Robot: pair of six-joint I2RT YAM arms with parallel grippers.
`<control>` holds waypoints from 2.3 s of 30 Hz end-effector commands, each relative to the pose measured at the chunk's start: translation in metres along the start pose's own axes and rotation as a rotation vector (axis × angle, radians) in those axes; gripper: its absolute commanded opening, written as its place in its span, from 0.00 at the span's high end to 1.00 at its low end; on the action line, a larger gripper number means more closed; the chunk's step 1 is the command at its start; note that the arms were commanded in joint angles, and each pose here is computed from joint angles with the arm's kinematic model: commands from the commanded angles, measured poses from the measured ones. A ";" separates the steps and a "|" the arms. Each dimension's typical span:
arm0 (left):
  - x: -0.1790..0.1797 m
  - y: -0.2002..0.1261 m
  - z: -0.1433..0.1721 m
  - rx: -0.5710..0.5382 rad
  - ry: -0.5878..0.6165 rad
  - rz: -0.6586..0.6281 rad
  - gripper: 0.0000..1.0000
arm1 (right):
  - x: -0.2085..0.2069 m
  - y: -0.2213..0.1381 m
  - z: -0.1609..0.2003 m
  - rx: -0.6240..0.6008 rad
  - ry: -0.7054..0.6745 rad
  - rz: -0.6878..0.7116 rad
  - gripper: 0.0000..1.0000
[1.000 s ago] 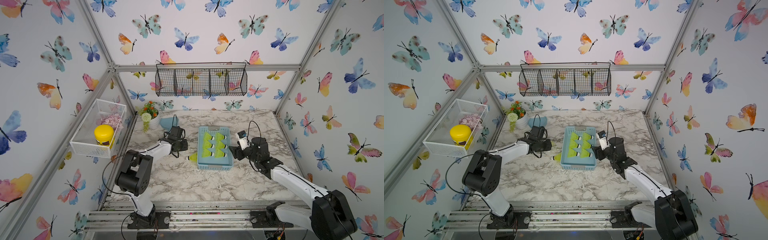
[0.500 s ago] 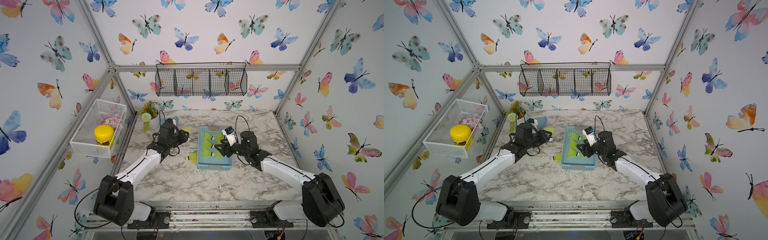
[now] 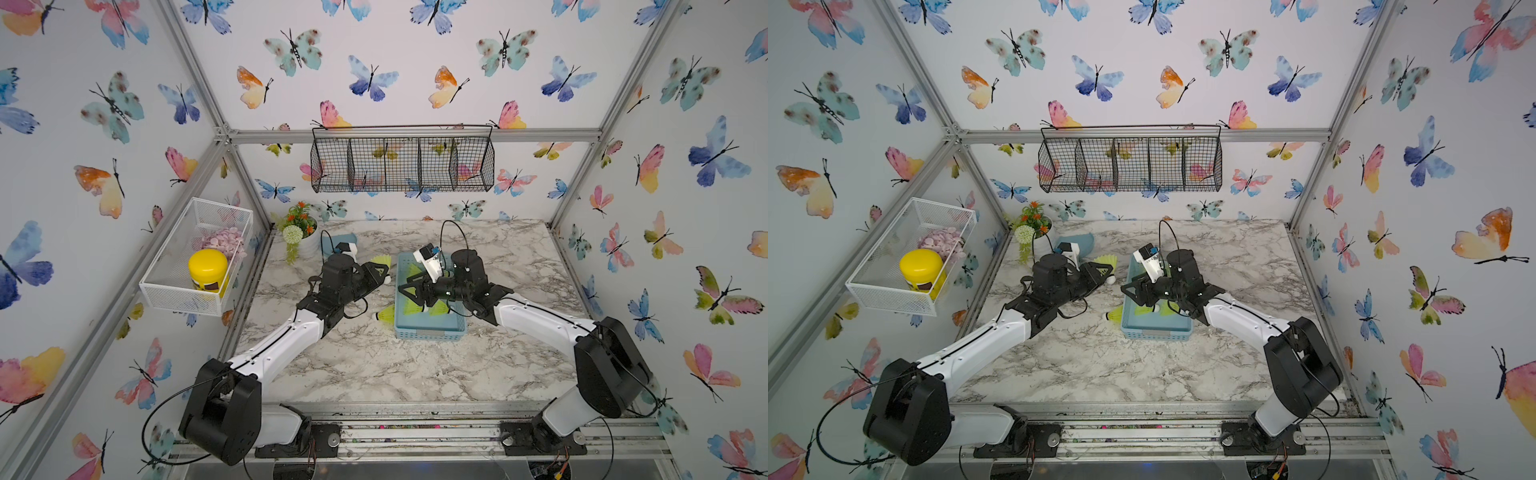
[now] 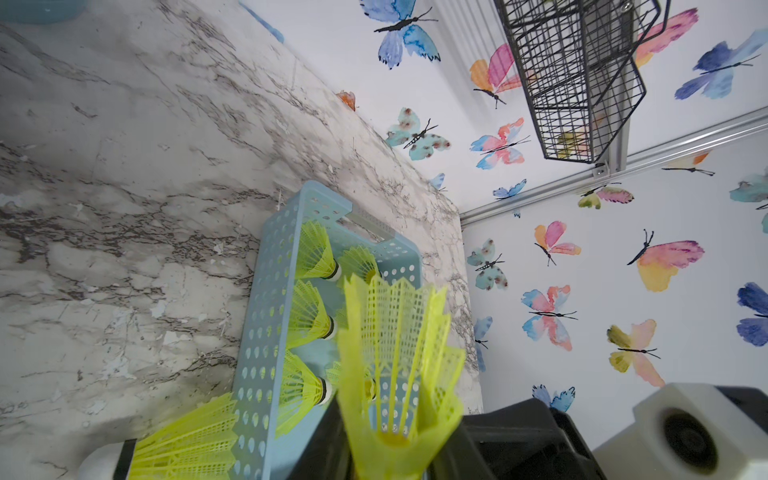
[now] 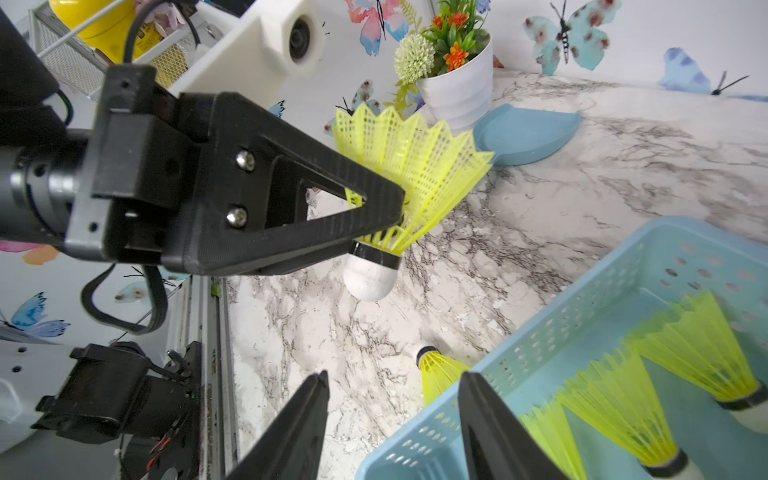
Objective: Put the shuttlecocks into the storage box
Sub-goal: Place the shuttlecock in the storage box.
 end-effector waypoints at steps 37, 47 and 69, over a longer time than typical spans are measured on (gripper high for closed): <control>-0.038 -0.007 0.007 -0.013 0.036 0.125 0.45 | 0.016 0.023 -0.025 -0.016 -0.004 -0.046 0.73; -0.049 -0.027 -0.017 -0.003 0.319 0.011 0.30 | -0.013 0.008 -0.009 0.019 -0.092 0.170 0.72; -0.078 -0.033 0.001 0.336 0.903 0.292 0.38 | 0.002 -0.024 0.018 0.130 -0.298 0.148 0.68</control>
Point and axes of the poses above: each gripper's point midway between its finger pads, its own y axis out along the fingers, its own x axis along the line the jaws close on, z = x × y, the point moved 3 cm from there along -y, back along the fingers, and after that the axes turned 15 degrees about y, right-handed, at the moved point
